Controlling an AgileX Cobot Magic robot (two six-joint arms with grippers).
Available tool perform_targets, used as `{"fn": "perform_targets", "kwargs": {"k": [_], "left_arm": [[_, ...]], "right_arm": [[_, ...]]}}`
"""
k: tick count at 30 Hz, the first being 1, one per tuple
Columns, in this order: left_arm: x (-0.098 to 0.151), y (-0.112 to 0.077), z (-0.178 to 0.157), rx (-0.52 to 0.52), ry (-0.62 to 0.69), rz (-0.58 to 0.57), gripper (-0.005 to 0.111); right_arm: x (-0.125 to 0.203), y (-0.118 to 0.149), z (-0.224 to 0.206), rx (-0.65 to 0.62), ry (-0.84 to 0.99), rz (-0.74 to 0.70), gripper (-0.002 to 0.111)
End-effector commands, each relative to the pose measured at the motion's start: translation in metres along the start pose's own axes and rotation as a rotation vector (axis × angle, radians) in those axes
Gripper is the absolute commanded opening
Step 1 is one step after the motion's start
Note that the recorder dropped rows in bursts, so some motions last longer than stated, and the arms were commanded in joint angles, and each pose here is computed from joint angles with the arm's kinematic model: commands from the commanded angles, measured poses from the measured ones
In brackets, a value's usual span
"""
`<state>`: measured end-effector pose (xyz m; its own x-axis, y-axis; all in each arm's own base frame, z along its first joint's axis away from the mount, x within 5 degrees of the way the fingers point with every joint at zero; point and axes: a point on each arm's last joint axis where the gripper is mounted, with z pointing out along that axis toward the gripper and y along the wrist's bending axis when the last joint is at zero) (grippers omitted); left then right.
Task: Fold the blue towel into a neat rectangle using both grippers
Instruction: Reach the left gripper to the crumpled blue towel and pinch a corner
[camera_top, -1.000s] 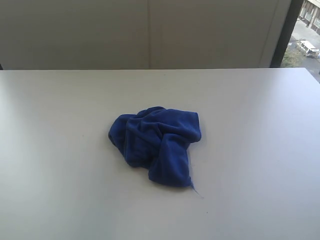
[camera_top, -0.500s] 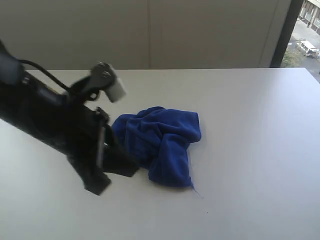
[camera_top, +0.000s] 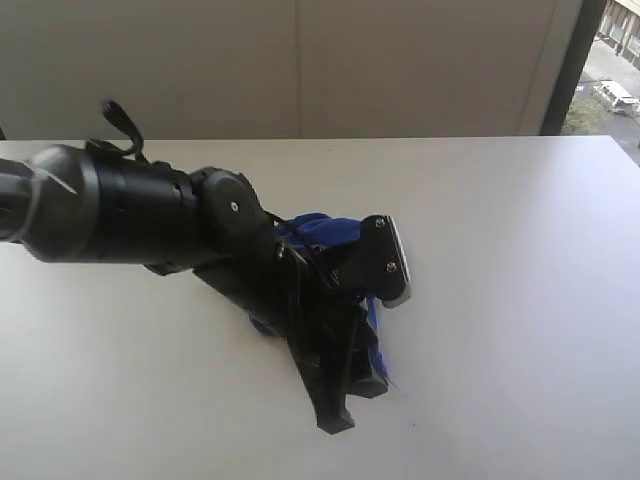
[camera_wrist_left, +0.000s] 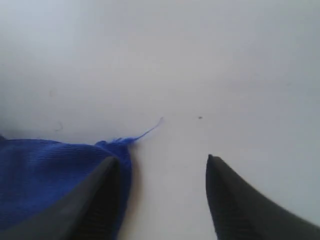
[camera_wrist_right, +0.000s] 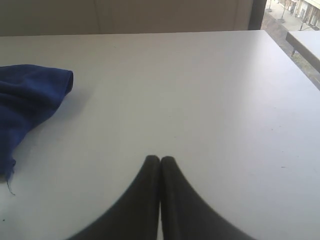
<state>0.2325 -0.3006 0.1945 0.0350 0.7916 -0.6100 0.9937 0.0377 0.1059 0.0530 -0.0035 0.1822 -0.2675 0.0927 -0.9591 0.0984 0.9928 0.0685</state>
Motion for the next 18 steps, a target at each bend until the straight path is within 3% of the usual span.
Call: {"fn": "perform_targets", "kwargs": {"k": [1,14,18], "left_arm": [[0.008,0.009,0.023,-0.078,0.013,0.015,0.059],[0.030,0.017,0.059,-0.120,0.075,-0.003,0.058],[0.033,0.016,0.062,-0.114,0.083,-0.006,0.044]], "right_arm": [[0.001,0.000,0.000,-0.004,-0.008,-0.001,0.000],[0.001,0.000,0.000,-0.004,-0.008,-0.001,0.000],[0.001,0.000,0.000,-0.004,-0.008,-0.001,0.000]]}}
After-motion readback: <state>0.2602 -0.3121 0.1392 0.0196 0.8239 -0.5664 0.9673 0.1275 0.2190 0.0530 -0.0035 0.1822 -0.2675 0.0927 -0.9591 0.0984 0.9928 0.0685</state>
